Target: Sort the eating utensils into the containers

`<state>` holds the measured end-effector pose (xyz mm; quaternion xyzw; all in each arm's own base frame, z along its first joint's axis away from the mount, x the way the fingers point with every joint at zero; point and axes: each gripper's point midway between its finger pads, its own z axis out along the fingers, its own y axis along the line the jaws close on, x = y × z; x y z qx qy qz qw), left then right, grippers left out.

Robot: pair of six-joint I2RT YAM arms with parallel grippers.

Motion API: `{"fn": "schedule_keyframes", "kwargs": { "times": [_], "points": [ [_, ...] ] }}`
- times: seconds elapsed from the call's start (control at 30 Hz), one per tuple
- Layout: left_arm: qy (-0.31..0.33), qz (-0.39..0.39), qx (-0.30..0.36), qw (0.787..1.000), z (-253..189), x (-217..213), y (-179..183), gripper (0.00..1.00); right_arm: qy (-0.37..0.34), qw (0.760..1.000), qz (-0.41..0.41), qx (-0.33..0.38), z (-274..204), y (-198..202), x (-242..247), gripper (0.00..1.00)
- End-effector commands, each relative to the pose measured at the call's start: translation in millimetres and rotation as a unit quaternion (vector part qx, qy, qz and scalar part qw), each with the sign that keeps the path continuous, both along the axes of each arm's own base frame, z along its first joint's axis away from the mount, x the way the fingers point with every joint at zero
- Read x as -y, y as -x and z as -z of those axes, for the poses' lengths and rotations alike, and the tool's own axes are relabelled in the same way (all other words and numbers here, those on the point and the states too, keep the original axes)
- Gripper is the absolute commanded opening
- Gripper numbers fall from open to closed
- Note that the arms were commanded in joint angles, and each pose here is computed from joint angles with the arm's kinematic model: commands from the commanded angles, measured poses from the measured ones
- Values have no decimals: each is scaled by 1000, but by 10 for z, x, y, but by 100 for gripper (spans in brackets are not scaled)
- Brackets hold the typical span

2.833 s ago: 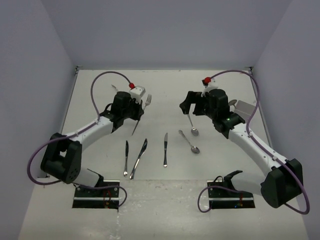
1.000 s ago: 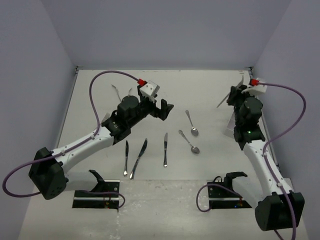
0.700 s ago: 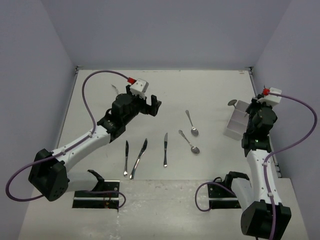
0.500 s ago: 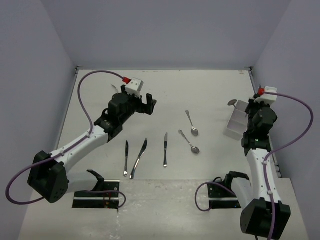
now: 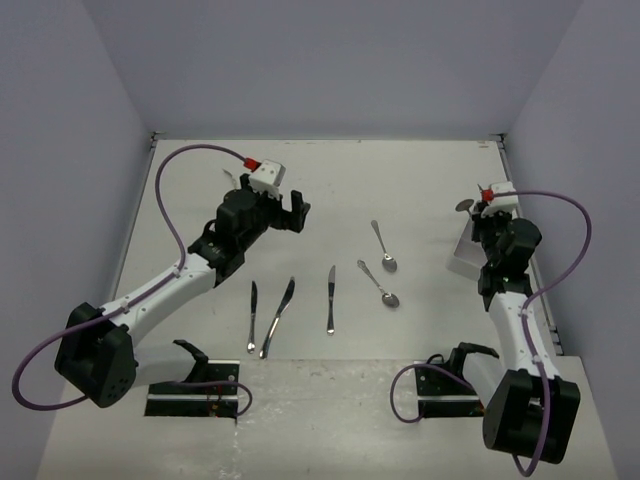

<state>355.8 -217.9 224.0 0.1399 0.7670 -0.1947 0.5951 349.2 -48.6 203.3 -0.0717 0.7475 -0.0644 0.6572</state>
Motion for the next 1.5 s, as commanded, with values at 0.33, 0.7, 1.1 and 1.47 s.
{"fn": "schedule_keyframes", "kwargs": {
  "times": [0.33,0.7,1.1,1.47],
  "points": [
    [-10,-37,42,998,-174,-174,-166,100,8,999,-29,-31,-142,-22,-61,56],
    [-123,159,74,977,8,231,43,100,-105,994,-10,16,-965,236,-211,99],
    [-289,597,74,745,872,1326,411,100,-237,966,12,-103,-856,369,-381,99],
    [-289,586,66,754,855,1368,290,100,-145,961,-57,-230,-310,391,-1240,99]
  ]
}}
